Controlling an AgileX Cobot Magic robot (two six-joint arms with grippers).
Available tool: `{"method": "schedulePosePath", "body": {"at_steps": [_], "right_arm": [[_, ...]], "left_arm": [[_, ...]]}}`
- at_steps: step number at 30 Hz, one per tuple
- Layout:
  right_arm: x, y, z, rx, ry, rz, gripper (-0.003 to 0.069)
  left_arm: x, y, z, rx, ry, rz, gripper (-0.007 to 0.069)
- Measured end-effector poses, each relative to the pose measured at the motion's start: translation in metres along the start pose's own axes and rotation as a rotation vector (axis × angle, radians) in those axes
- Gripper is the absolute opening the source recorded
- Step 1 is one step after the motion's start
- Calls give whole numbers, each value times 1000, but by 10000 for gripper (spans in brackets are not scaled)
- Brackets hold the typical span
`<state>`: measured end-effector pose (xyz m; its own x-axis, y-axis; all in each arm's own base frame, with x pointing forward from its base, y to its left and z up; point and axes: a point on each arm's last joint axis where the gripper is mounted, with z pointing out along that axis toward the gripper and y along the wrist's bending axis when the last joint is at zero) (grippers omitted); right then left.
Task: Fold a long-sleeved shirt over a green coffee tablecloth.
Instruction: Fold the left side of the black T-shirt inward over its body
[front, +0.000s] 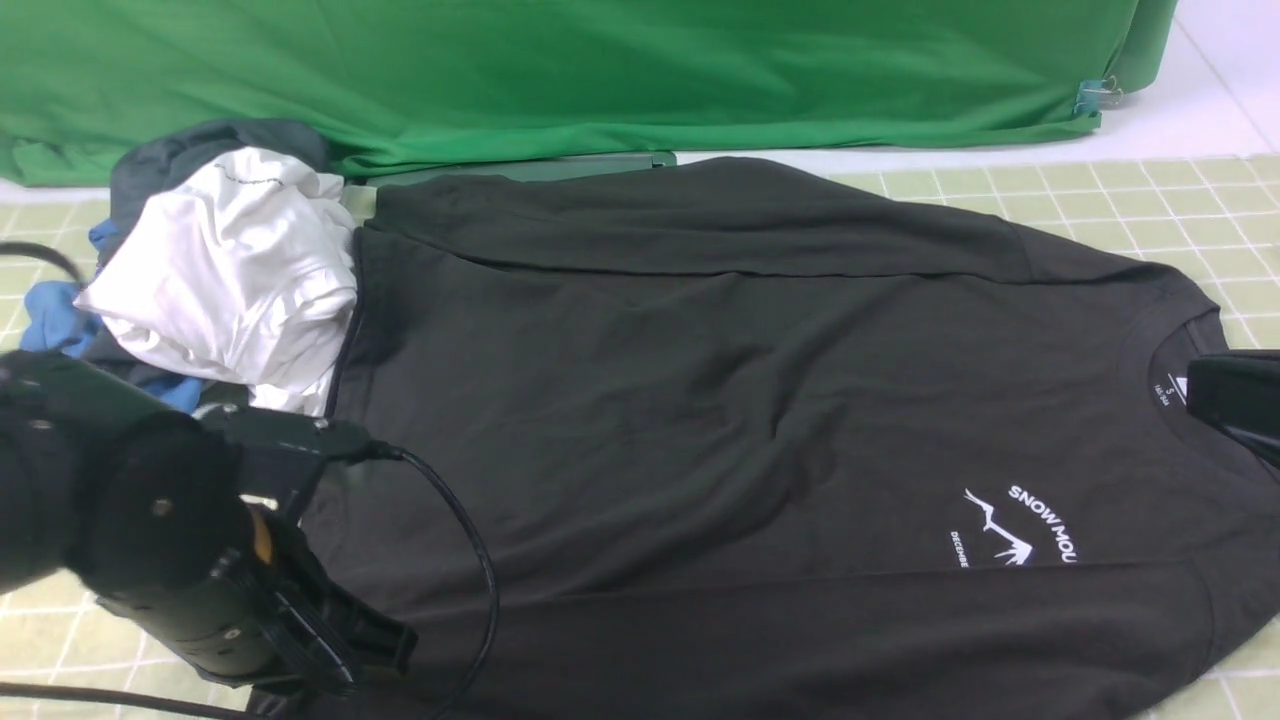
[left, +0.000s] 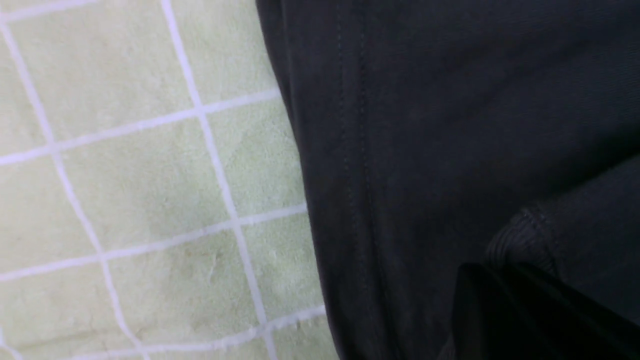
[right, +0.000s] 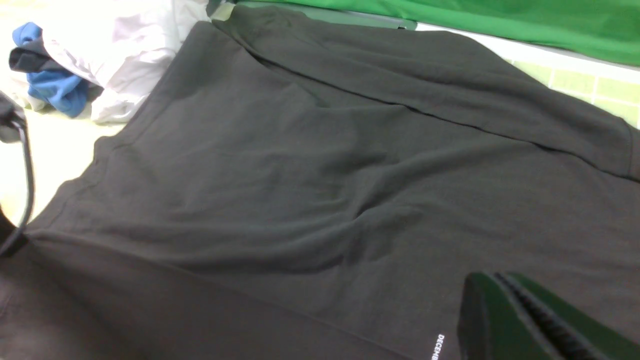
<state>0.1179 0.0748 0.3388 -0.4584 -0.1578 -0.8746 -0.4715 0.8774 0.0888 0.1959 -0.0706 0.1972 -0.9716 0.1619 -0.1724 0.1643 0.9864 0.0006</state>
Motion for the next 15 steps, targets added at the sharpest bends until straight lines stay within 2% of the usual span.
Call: {"method": "schedulePosePath", "body": {"at_steps": [10, 15], "right_arm": [[0, 0, 0, 0, 0, -1, 17], [0, 0, 0, 0, 0, -1, 22]], "left_arm": [[0, -3, -7, 33, 11, 45, 54], [-17, -5, -34, 34, 7, 73, 54]]}}
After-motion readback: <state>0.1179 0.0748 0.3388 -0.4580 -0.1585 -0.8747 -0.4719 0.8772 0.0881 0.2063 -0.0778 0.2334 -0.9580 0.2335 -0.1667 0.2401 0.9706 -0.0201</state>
